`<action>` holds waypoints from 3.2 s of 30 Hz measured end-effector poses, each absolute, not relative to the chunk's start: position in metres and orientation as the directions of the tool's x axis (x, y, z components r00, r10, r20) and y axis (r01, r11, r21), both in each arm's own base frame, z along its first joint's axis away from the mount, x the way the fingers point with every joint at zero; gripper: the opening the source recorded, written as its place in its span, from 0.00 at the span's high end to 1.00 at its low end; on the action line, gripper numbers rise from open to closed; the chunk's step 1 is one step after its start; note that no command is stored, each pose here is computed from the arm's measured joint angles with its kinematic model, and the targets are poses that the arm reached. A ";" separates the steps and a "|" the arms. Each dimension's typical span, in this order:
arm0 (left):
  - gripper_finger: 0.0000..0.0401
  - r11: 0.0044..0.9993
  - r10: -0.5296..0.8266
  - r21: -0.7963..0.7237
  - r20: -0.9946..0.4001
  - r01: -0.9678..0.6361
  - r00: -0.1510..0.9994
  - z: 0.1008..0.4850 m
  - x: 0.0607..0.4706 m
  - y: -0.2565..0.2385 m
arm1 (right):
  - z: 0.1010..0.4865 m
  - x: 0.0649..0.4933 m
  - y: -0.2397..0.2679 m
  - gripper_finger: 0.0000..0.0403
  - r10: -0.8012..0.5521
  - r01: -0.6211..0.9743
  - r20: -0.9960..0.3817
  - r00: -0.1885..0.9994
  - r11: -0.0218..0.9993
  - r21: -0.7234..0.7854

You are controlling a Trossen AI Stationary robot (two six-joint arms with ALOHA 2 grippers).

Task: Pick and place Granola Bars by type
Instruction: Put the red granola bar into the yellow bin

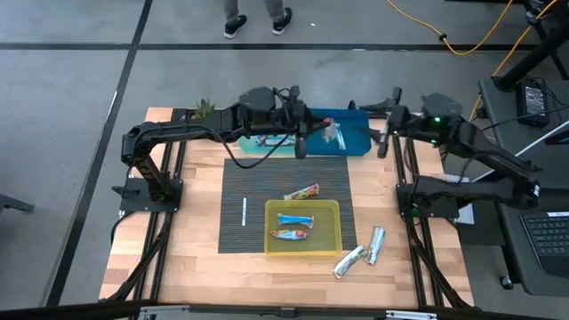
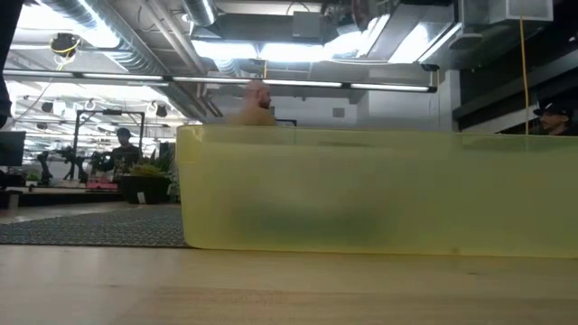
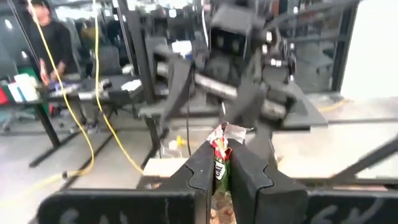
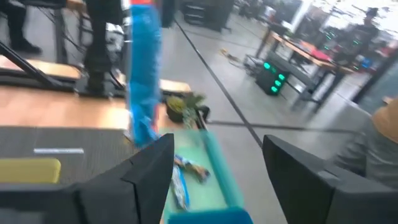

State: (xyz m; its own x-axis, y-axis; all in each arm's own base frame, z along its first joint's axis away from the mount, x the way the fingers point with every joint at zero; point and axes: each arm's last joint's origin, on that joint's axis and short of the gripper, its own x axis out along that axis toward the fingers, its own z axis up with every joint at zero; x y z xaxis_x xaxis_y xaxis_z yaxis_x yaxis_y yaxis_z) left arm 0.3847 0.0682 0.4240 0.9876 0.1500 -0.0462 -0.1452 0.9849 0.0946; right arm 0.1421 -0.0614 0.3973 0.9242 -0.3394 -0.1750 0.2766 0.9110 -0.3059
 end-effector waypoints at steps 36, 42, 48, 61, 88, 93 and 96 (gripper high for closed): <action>0.93 0.950 -0.070 -0.302 -0.449 -0.077 0.891 0.395 0.365 -0.044 | 0.390 0.083 -0.033 0.46 -0.263 0.201 -0.268 0.927 0.950 -0.239; 0.94 0.903 -0.101 -0.409 -0.498 -0.130 0.861 0.377 0.377 -0.058 | 0.390 0.083 -0.031 0.46 -0.216 0.148 -0.264 0.940 0.955 -0.255; 0.94 0.895 -0.124 -0.402 -0.639 -0.193 0.759 0.333 0.397 -0.077 | 0.390 0.083 -0.030 0.46 -0.193 0.126 -0.262 0.946 0.960 -0.252; 0.94 0.898 -0.159 -0.361 -0.799 -0.251 0.580 0.254 0.429 -0.080 | 0.386 0.082 -0.029 0.46 -0.158 0.089 -0.302 0.940 0.969 -0.231; 0.66 0.903 -0.172 -0.338 -0.850 -0.264 0.499 0.233 0.433 -0.071 | 0.383 0.081 -0.028 0.46 -0.155 0.065 -0.333 0.930 0.962 -0.266; 0.58 0.894 -0.177 -0.355 -0.841 -0.273 0.512 0.237 0.433 -0.071 | 0.381 0.080 -0.028 0.46 -0.153 0.059 -0.352 0.923 0.963 -0.262; 0.56 0.897 -0.172 -0.354 -0.832 -0.265 0.527 0.248 0.436 -0.071 | 0.378 0.079 -0.028 0.46 -0.148 0.052 -0.381 0.913 0.967 -0.251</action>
State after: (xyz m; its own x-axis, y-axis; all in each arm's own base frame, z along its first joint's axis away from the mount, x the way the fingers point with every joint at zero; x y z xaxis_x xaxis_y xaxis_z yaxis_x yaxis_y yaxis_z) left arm 0.4356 -0.0713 0.2484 0.5273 -0.1722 -0.8320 -0.2648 0.8971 -0.3536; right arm 0.0788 -0.0277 0.3780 0.9129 -0.1476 -0.3805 0.0515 0.9665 -0.2513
